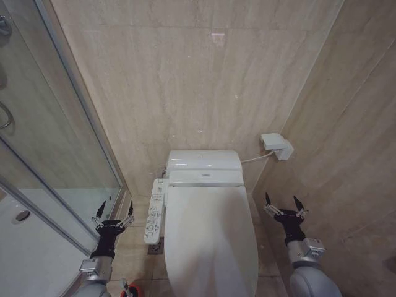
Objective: Open the toilet lid, clean the toilet bowl with a toilet brush, close the toilet lid, and flush.
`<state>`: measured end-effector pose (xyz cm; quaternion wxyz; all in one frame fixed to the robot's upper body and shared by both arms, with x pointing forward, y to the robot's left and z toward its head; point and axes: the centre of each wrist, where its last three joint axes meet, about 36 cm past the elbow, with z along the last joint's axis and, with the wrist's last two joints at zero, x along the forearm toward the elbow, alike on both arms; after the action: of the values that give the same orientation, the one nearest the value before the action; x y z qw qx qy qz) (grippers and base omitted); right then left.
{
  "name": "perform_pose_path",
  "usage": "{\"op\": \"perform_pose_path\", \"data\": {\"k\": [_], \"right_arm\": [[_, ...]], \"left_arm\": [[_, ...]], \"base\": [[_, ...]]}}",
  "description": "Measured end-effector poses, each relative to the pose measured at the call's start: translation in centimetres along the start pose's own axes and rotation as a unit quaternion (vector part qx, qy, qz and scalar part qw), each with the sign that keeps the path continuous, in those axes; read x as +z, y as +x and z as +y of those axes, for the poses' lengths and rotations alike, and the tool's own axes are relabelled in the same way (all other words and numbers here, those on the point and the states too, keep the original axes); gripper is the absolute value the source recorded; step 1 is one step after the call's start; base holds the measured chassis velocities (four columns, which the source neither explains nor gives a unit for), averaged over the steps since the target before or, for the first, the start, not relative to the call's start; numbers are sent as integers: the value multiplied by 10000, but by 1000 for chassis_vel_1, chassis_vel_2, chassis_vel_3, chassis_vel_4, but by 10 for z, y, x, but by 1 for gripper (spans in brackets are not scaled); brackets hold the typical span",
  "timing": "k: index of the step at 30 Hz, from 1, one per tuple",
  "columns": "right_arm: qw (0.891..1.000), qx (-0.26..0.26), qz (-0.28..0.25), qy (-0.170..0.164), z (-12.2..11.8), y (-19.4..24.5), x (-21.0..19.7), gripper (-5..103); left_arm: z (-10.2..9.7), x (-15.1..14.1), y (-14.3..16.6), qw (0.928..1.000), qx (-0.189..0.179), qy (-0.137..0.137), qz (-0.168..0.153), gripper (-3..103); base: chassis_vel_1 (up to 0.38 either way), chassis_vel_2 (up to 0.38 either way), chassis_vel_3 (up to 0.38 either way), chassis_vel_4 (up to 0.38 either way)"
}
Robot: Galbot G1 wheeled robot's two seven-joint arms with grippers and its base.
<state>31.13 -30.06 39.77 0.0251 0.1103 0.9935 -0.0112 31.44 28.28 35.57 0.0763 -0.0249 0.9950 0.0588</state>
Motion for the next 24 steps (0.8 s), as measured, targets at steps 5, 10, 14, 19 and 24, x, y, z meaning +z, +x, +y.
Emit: {"op": "perform_pose_path", "data": {"k": [5,10,14,19,24], "right_arm": [[10000,0,0,0,0,0,0,100],[10000,0,0,0,0,0,0,100],[10000,0,0,0,0,0,0,100],[10000,0,0,0,0,0,0,100],[10000,0,0,0,0,0,0,100]], "left_arm": [[-2,2,-6,10000,58,27,-43,99],[-4,4,-10,9999,99,41,-49,99],[-3,5,-11,9999,102,30,-42,99],[-2,6,-14,9999,107,32,-63,99],[-1,6,-16,9999,102,40,-73,99]], "base": [[0,0,0,0],[0,0,0,0],[0,0,0,0],[0,0,0,0],[0,0,0,0]]}}
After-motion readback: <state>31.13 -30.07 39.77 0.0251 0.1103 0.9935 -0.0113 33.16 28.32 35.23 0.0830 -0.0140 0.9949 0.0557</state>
